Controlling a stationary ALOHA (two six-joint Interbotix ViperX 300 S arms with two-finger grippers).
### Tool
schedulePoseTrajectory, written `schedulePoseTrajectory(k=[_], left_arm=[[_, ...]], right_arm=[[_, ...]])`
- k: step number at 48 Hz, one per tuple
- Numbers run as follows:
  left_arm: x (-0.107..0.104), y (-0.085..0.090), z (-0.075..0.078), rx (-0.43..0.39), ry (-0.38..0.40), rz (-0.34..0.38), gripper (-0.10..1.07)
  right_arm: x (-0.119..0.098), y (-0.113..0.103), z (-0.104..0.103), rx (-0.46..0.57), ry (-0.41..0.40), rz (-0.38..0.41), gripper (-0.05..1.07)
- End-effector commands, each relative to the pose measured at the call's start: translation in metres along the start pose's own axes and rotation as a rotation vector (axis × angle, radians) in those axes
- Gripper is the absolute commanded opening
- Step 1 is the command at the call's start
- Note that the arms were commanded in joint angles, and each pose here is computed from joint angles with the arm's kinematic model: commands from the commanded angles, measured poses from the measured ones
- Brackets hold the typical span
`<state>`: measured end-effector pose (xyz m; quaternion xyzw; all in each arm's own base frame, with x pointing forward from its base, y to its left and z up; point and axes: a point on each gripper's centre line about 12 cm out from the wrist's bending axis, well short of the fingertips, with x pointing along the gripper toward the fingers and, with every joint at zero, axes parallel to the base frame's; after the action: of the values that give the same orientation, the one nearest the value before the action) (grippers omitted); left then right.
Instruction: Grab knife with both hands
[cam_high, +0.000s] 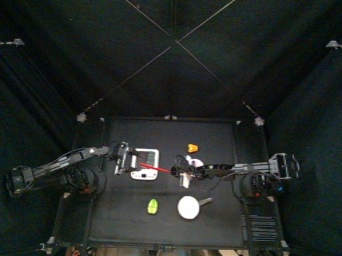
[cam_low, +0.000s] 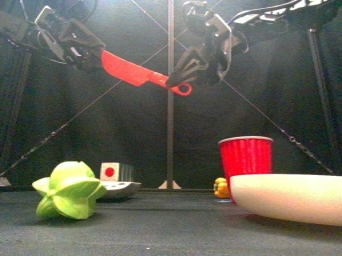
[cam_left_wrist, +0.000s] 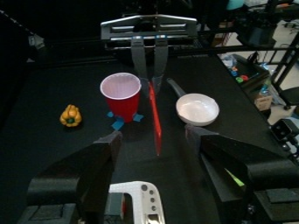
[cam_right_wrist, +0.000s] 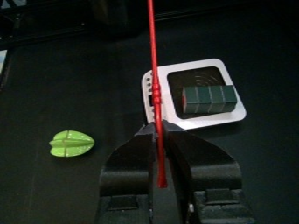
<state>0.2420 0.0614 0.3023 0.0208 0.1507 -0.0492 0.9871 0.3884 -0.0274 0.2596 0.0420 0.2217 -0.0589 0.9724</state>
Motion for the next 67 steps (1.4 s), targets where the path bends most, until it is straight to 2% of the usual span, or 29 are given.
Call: schedulePoseTrajectory(k=[1, 16, 31, 48, 61, 65, 67], left_arm=[[0.002, 0.003, 0.004, -0.007, -0.008, 0.007, 0.93], [0.006, 0.004, 0.0, -0.019, 0.008, -0.002, 0.74], [0.007, 0.005, -0.003, -0.02, 0.017, -0.003, 0.62], [0.008, 0.005, -0.008, -0.025, 0.027, 0.01, 0.31], [0.008, 0.005, -0.017, -0.029, 0.047, 0.018, 0.28], [0.008, 0.008, -0.02, -0.019, 0.053, 0.055, 0.28], [0.007, 0.012, -0.023, -0.017, 0.055, 0.097, 0.28]], right_arm=[[-0.005, 0.002, 0.015, 0.0, -0.043, 0.008, 0.49], [-0.005, 0.001, 0.015, -0.001, -0.042, 0.007, 0.49], [-0.002, -0.001, 0.012, 0.001, -0.033, 0.002, 0.49], [-0.001, 0.0, 0.011, -0.003, -0.028, 0.003, 0.49], [0.0, -0.001, 0.014, 0.01, -0.034, 0.002, 0.52], [0.0, -0.001, 0.013, 0.021, -0.034, 0.003, 0.59], [0.0, -0.001, 0.013, 0.028, -0.033, 0.0, 0.64]])
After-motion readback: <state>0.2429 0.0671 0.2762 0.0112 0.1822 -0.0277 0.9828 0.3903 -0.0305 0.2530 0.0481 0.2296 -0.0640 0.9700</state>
